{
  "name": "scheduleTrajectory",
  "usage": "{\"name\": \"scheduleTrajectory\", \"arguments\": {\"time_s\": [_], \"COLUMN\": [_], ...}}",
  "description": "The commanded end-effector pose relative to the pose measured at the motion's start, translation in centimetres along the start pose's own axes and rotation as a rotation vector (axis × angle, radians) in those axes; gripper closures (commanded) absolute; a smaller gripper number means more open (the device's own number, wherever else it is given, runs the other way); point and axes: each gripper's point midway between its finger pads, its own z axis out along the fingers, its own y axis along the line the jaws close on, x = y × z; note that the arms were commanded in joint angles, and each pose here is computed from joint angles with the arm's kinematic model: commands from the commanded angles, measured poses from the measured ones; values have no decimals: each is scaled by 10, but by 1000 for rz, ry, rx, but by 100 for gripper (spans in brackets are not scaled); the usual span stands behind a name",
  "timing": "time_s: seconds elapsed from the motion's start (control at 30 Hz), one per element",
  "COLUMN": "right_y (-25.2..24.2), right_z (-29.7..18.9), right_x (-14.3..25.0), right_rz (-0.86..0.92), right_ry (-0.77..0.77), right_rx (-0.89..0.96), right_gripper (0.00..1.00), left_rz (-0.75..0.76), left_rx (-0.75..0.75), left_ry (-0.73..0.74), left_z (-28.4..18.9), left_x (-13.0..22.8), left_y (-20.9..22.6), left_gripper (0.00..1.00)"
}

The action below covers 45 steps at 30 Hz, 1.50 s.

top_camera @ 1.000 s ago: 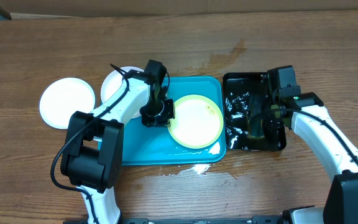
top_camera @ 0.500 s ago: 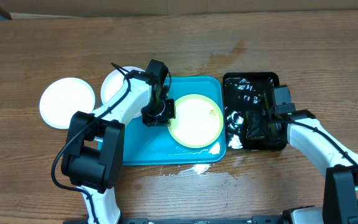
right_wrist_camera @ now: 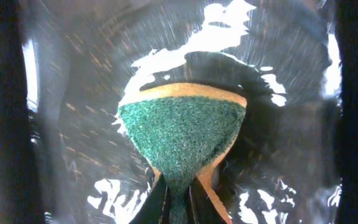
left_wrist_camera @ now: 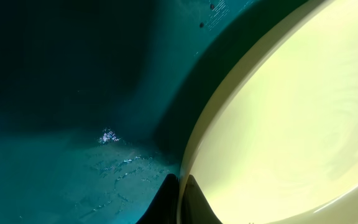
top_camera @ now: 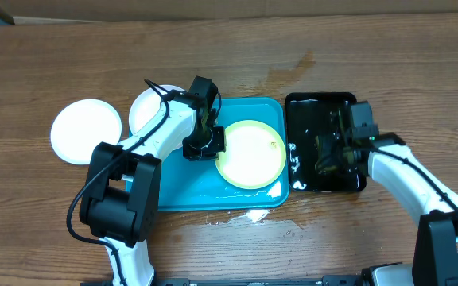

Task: Clean dirty plates on tray and stack at the side
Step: 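Return the sponge to the black tray with the right gripper, then carry the sponge back and scrub the yellow plate again with the right gripper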

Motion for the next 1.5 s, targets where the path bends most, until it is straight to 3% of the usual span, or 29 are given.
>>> {"name": "scheduleTrajectory", "arguments": {"time_s": [0.0,0.13,0.33,0.5,0.8,1.47], "right_y": [15,26,88,123,149,177], "right_z": [-25,-43,-64,-67,-48,15], "right_x": [-37,-50,-52,-42,-19,15], "right_rz": [-4,-7,-53,-173,-331,-423], "right_ry": [-75,-74,-43,-55,-77,37], "right_rx": [-26,-65,-383,-434,-268,-281], "right_gripper": [96,96,96,96,96,95], "left_rz": [40,42,46,46,48,48], "left_rx": [-3,-2,-2,-1,-1,-1], "left_ry": [11,11,10,8,7,6], "left_z": [5,5,6,6,6,6], "left_x": [3,4,4,3,3,3], "left_y": [-4,-4,-6,-6,-6,-6], "left_gripper": [96,96,96,96,96,96]}}
